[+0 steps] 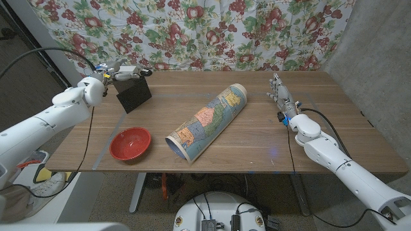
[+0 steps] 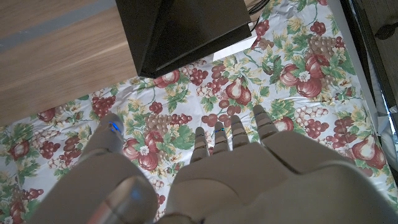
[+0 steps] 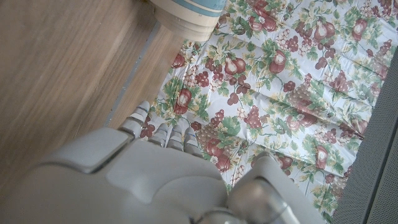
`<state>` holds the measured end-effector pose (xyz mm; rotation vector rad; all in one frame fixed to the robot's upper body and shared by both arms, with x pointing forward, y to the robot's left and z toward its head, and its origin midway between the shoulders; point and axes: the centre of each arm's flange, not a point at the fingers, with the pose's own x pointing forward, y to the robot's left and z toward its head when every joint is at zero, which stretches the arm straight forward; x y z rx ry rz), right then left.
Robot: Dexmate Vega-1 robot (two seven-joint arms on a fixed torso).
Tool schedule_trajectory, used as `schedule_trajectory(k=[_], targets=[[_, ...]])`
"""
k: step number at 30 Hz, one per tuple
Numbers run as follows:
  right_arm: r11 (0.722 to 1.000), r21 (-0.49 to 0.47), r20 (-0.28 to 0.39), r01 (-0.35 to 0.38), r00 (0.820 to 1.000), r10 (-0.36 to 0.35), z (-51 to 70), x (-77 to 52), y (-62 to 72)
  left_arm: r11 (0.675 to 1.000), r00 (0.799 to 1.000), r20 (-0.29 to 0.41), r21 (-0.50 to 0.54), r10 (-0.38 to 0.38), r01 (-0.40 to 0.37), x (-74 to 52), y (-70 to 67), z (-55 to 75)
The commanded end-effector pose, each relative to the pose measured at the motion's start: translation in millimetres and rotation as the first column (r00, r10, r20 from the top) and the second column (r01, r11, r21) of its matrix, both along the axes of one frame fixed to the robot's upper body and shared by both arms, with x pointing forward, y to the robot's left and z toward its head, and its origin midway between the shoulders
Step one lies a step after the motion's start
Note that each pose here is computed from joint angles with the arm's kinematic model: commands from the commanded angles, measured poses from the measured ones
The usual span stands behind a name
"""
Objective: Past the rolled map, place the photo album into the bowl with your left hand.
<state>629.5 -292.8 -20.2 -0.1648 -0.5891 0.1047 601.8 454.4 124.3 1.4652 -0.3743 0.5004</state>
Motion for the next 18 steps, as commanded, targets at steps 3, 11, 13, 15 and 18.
schedule_trajectory(k=[3,11,13,15,18], targets=[[1.0,-0.005,0.0,-0.002,1.0,0.002,1.0,-0.3,1.5,0.998,0.999,-0.034,0.053,0.025,-0.023,-1.9,-4.4,8.0],[1.0,-0.01,-0.002,-0.004,1.0,0.004,0.9,1.1,2.4,0.999,0.998,-0.066,0.046,0.016,-0.013,2.4,-3.4,8.2],[1.0,-0.005,-0.004,-0.004,1.0,0.004,0.6,1.4,2.4,0.999,0.997,-0.073,0.042,0.008,-0.005,3.5,-3.6,8.5],[1.0,-0.006,-0.004,-0.005,1.0,0.005,0.2,1.9,2.6,0.999,0.997,-0.077,0.036,0.004,-0.001,4.6,-3.7,8.9],[1.0,-0.005,-0.004,-0.007,1.0,0.007,0.2,2.8,3.2,0.999,0.996,-0.087,0.03,-0.01,0.013,6.9,-3.2,10.4]])
